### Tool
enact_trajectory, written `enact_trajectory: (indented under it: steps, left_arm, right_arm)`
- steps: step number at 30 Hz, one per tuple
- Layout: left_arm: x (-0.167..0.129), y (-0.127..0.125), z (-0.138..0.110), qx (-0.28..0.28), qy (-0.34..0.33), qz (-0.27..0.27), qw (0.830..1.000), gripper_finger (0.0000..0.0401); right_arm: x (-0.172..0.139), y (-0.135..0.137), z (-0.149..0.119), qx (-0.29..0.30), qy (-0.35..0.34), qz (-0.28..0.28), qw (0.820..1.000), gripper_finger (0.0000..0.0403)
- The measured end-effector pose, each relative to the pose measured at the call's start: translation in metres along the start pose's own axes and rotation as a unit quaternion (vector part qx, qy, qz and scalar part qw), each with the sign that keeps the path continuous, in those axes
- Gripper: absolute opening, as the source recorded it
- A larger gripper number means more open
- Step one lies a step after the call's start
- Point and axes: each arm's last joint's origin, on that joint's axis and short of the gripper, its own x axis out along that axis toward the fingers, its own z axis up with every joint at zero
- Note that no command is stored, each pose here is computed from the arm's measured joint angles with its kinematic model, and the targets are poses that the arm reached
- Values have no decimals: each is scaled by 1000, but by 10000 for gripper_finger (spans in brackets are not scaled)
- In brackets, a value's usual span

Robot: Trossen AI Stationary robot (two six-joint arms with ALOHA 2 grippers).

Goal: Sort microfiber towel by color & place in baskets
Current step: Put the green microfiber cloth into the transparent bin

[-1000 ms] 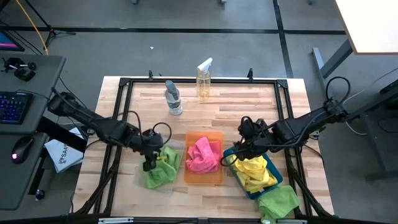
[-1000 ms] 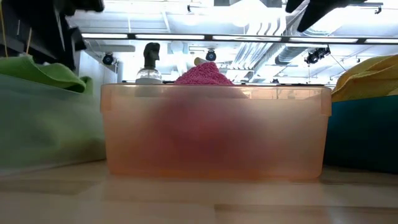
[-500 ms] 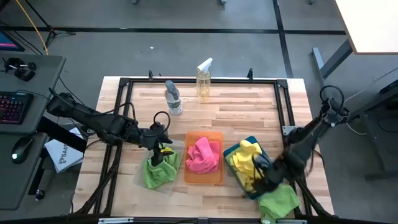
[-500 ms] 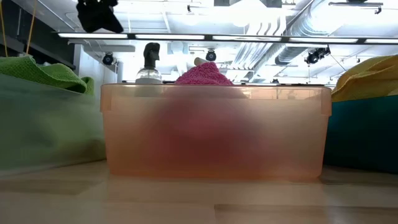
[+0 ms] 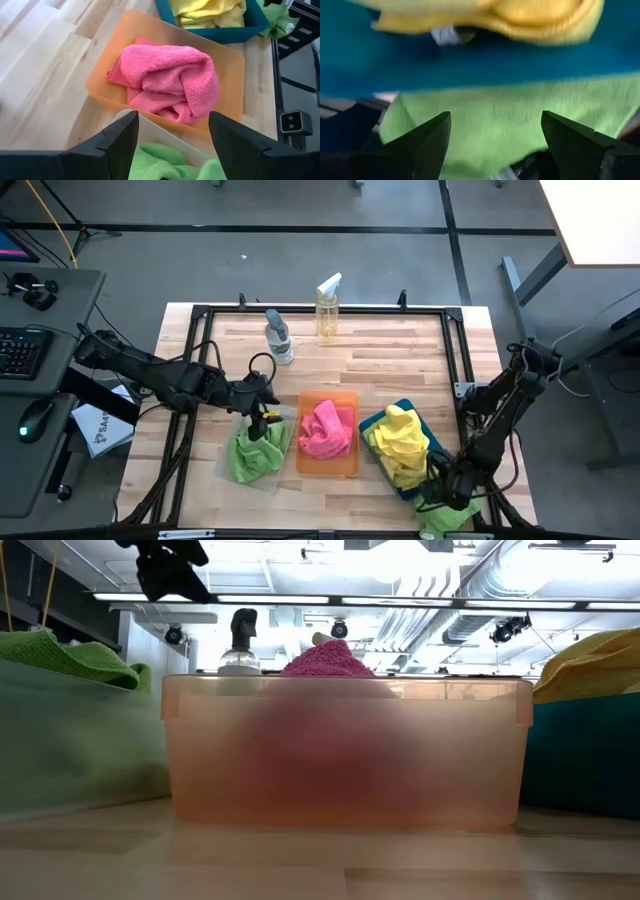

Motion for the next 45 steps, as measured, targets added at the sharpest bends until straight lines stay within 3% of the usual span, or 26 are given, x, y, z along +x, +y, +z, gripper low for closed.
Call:
enact_trajectory:
  steps: [7, 14, 16, 18, 22, 28, 31, 34, 36, 42, 45]
  left_arm:
    - [0, 1, 1, -8, 1, -3, 1000, 230]
    - [0, 1, 1, -6, 1, -3, 1000, 230]
    - [0, 1, 1, -6, 1, -3, 1000, 230]
    - [0, 1, 1, -6, 1, -3, 1000, 230]
    - [-6, -1, 6, 9, -10, -9, 1000, 230]
    - [-28, -2, 30, 39, -65, -12, 997, 229]
    - [-41, -2, 46, 50, -104, -2, 993, 229]
    - [-55, -2, 62, 66, -149, 4, 987, 229]
    - [-63, -2, 71, 75, -177, 2, 981, 229]
    - [-94, -7, 98, 94, -247, -16, 964, 229]
    - [-119, -11, 112, 103, -284, -39, 953, 229]
  right_arm:
    - [17, -4, 10, -15, -31, -17, 999, 307]
    - [48, 1, 12, -60, -19, -45, 997, 293]
    - [54, 3, 11, -69, -9, -66, 995, 262]
    - [58, 6, 8, -80, 0, -80, 994, 204]
    - [52, 15, 0, -119, -18, -82, 989, 38]
    - [-1, 52, -31, -223, -18, 26, 974, 11]
    - [-44, 75, -41, -281, -66, 123, 950, 9]
    - [-89, 100, -38, -331, -153, 209, 907, 6]
    - [-113, 118, -28, -361, -226, 235, 874, 4]
    - [-152, 168, 41, -424, -382, 226, 789, 2]
    - [-163, 196, 83, -438, -426, 258, 748, 2]
